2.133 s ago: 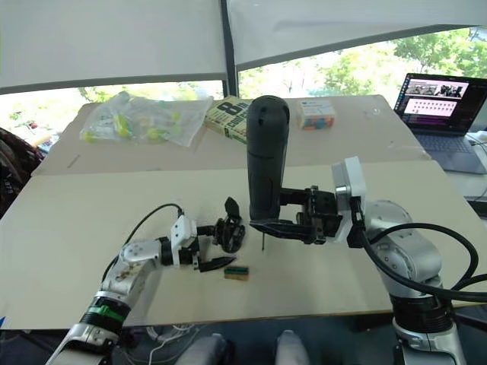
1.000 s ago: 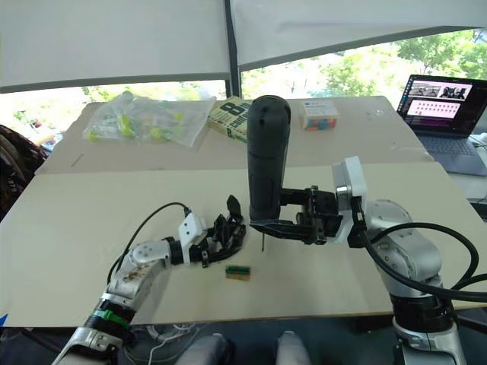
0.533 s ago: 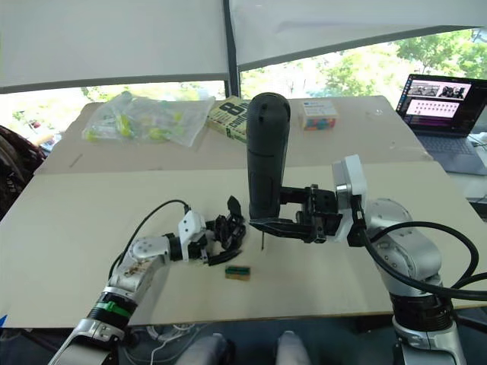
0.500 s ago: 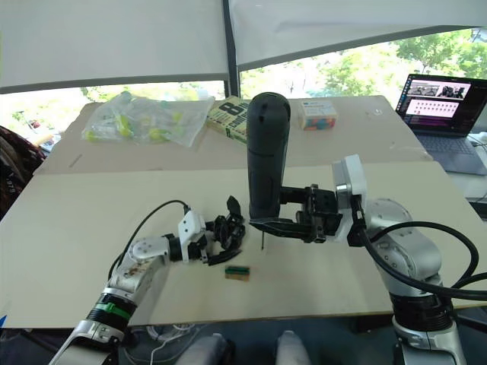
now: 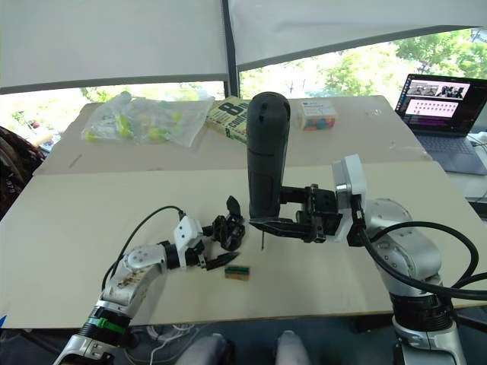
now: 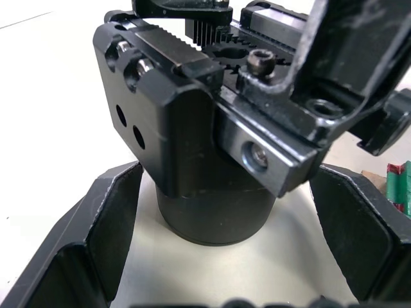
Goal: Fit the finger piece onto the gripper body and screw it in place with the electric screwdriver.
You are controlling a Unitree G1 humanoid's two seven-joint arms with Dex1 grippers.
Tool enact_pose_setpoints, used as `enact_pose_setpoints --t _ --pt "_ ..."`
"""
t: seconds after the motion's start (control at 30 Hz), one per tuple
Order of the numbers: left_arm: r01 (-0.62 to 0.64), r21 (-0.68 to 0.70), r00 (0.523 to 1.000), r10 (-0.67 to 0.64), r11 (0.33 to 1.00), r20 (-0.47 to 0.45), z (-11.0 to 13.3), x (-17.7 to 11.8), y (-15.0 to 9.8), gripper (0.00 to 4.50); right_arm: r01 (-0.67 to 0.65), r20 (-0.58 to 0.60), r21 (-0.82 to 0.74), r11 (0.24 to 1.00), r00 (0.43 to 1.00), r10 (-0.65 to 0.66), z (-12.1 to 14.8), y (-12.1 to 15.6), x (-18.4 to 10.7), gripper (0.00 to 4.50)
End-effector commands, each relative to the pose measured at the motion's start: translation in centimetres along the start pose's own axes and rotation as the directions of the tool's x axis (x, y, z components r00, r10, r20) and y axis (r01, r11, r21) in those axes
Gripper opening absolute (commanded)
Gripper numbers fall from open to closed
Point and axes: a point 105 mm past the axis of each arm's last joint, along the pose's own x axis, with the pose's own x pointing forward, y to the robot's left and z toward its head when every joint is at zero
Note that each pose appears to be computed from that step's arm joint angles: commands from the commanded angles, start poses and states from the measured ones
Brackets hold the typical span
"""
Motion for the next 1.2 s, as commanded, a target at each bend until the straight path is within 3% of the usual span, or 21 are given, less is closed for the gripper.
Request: enact_pose_setpoints --t 0.03,0.13,0.23,0.47,0.8,1.2 --pt "-0.005 -0.023 1.000 0.004 1.000 -0.014 -0.4 0.0 0.0 4.24 -0.028 0.042 -0.053 0.998 0.999 0.030 1.6 0.3 0.3 1.91" --pt "0.013 -0.022 1.000 -0.013 1.000 -0.019 -0.5 0.0 0.0 3.43 -0.030 0.041 -0.055 0.998 0.999 0.032 1.7 0.3 0.3 1.91" --pt "0.032 -0.015 0.999 -0.032 0.999 -0.015 -0.5 0.2 -0.1 2.28 -0.030 0.041 -0.057 0.998 0.999 0.032 1.7 0.2 0.2 1.91" --pt "0.046 -0.011 0.999 -0.046 0.999 0.000 -0.3 0.6 -0.2 2.27 -0.048 0.052 -0.061 0.997 0.997 0.051 2.4 0.3 0.5 1.91" --pt "0.047 0.004 0.999 -0.047 0.999 -0.007 -0.3 0.5 -0.1 2.27 -0.116 0.169 -0.035 0.993 0.978 0.120 8.0 -0.9 4.1 1.91" --pt "0.053 0.015 0.998 -0.052 0.998 -0.022 -0.6 0.4 -0.2 2.27 -0.094 0.185 0.024 0.995 0.979 0.088 8.0 -3.1 8.4 1.91"
